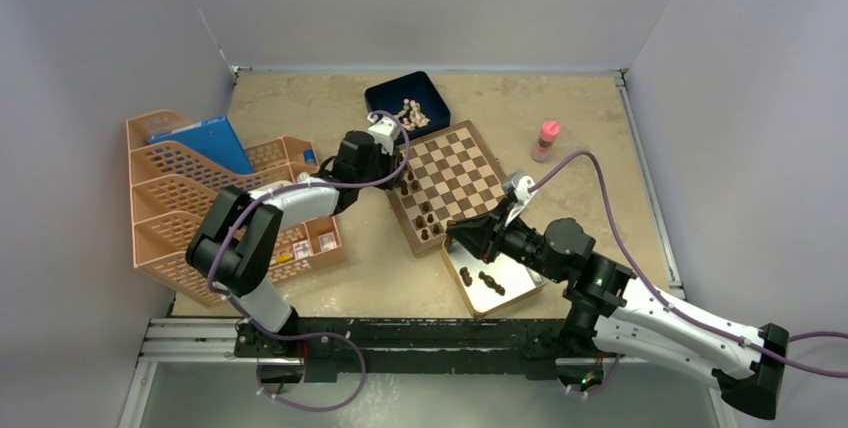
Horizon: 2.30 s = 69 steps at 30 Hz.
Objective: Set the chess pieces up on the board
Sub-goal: Place the chess piece on the chessboard.
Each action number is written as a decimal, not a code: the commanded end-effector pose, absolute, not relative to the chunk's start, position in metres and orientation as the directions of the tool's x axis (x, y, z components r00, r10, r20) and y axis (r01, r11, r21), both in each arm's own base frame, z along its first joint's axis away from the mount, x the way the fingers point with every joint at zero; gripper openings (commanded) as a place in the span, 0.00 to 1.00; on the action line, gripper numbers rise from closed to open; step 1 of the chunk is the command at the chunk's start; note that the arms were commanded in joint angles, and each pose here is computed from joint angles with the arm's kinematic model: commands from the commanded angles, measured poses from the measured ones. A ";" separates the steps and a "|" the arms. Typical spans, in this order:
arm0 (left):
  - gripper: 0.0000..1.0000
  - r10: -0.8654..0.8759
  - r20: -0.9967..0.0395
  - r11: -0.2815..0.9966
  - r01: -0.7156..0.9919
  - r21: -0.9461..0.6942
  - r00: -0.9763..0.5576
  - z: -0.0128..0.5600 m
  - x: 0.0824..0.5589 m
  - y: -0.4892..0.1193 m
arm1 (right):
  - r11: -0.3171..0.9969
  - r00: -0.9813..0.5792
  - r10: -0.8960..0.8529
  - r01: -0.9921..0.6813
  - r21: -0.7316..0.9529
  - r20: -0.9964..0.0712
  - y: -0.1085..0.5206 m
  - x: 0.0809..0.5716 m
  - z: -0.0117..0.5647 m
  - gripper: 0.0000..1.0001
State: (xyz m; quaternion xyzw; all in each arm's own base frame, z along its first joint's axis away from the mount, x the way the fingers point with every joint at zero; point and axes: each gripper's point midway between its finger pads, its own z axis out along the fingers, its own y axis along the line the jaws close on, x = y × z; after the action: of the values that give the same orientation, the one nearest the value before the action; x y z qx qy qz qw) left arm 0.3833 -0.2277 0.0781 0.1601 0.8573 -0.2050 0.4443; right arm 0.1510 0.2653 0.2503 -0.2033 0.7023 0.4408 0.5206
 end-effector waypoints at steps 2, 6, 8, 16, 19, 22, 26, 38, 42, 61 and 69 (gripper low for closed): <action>0.27 0.058 -0.867 0.852 0.478 -0.215 -0.494 0.109 0.388 -0.230 | 0.495 -0.358 0.232 -0.757 0.427 -0.904 0.269 0.150 0.273 0.05; 0.30 -0.001 -0.877 0.881 0.414 -0.229 -0.481 0.129 0.393 -0.222 | 0.504 -0.380 0.229 -0.741 0.443 -0.896 0.271 0.152 0.267 0.05; 0.32 -0.034 -0.888 0.881 0.406 -0.243 -0.459 0.150 0.394 -0.222 | 0.507 -0.400 0.233 -0.728 0.462 -0.886 0.272 0.153 0.264 0.05; 0.38 -0.140 -0.915 0.834 0.453 -0.315 -0.379 0.248 0.371 -0.223 | 0.468 -0.554 0.336 -0.603 0.646 -0.761 0.283 0.155 0.252 0.03; 0.40 -0.204 -0.904 0.779 0.497 -0.382 -0.376 0.283 0.343 -0.224 | 0.453 -0.598 0.396 -0.533 0.715 -0.697 0.291 0.163 0.254 0.04; 0.43 -0.259 -0.869 0.710 0.527 -0.467 -0.421 0.307 0.305 -0.222 | 0.404 -0.638 0.473 -0.456 0.793 -0.608 0.300 0.170 0.259 0.04; 0.44 -0.307 -0.848 0.610 0.594 -0.524 -0.433 0.339 0.252 -0.217 | 0.301 -0.668 0.587 -0.343 0.890 -0.456 0.307 0.181 0.272 0.05; 0.50 -0.329 -0.700 0.267 0.649 -0.713 -0.633 0.363 0.175 -0.237 | -0.153 -0.512 0.859 -0.240 0.959 0.009 0.265 0.212 0.345 0.07; 0.50 -0.281 -0.624 0.161 0.605 -0.779 -0.729 0.356 0.181 -0.255 | -0.206 -0.466 0.882 -0.234 0.950 0.077 0.258 0.221 0.350 0.07; 0.50 -0.246 -0.527 0.063 0.529 -0.846 -0.813 0.352 0.208 -0.289 | -0.274 -0.434 0.889 -0.244 0.930 0.148 0.271 0.239 0.358 0.08; 0.44 -0.245 -0.515 0.083 0.512 -0.855 -0.821 0.345 0.223 -0.302 | -0.260 -0.438 0.889 -0.244 0.934 0.133 0.275 0.240 0.353 0.08</action>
State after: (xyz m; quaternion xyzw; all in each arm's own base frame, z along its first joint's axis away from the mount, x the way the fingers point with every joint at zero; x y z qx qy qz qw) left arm 0.2206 -0.2978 0.3132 0.0770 0.7086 -0.6553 0.2502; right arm 0.2405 0.2845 0.3170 0.3397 0.5131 0.6818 0.3956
